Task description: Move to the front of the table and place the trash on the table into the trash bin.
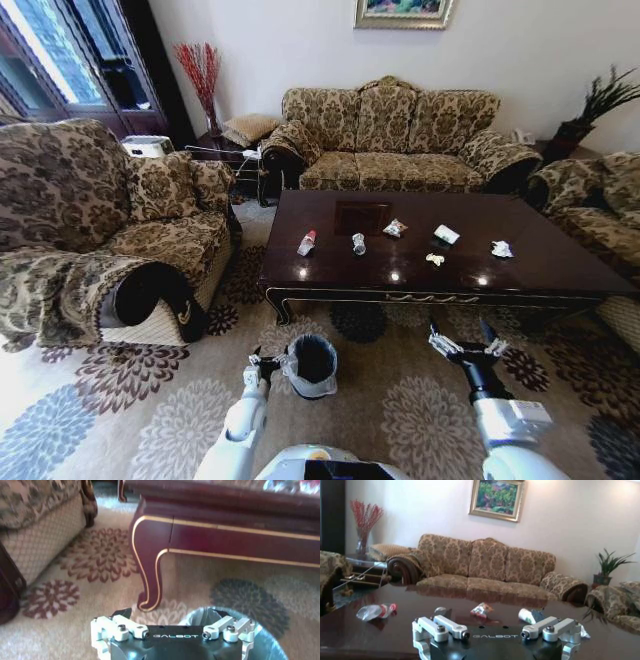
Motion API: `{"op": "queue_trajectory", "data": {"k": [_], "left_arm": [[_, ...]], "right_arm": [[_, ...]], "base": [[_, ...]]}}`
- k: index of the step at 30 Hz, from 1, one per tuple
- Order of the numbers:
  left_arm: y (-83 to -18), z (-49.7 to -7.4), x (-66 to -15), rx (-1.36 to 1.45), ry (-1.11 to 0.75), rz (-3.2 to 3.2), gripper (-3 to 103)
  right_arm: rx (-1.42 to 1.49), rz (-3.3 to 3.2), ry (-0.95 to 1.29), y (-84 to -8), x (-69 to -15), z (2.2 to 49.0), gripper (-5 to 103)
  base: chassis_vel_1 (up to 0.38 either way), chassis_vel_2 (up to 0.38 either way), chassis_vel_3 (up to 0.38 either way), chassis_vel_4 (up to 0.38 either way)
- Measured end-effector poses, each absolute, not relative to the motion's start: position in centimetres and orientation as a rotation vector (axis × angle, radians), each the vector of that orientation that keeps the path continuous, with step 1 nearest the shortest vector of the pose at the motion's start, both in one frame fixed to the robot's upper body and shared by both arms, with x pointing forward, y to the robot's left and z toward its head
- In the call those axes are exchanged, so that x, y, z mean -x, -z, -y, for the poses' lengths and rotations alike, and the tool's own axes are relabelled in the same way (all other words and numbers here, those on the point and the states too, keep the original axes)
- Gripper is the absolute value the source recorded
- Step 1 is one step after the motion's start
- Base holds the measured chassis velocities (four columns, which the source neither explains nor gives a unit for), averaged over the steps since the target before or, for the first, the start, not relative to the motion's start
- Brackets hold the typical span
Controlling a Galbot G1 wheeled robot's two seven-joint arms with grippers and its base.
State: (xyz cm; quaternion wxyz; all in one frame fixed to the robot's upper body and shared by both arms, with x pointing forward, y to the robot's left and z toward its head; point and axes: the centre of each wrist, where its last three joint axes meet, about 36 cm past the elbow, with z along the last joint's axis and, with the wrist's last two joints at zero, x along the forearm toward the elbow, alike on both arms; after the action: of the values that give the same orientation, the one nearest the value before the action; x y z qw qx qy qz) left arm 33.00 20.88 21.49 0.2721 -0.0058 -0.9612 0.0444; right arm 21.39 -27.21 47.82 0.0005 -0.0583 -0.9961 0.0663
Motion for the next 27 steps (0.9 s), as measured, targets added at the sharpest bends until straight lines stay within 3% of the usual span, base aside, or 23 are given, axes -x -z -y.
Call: {"op": "queue_trajectory", "data": {"k": [17, 27], "left_arm": [[-14.9, -19.1, -37.0, 0.041, -0.138, 2.445, 100], [-13.2, -20.7, -40.1, 0.014, -0.116, 2.416, 100]], "right_arm": [[0.363, 3.132, -0.225, -48.6, -19.5, 27.4, 100], [0.418, 3.135, -0.213, -48.7, -19.5, 27.4, 100]], "base": [[0.0, 0.0, 0.0, 0.0], [0.0, 0.0, 0.0, 0.0]]}}
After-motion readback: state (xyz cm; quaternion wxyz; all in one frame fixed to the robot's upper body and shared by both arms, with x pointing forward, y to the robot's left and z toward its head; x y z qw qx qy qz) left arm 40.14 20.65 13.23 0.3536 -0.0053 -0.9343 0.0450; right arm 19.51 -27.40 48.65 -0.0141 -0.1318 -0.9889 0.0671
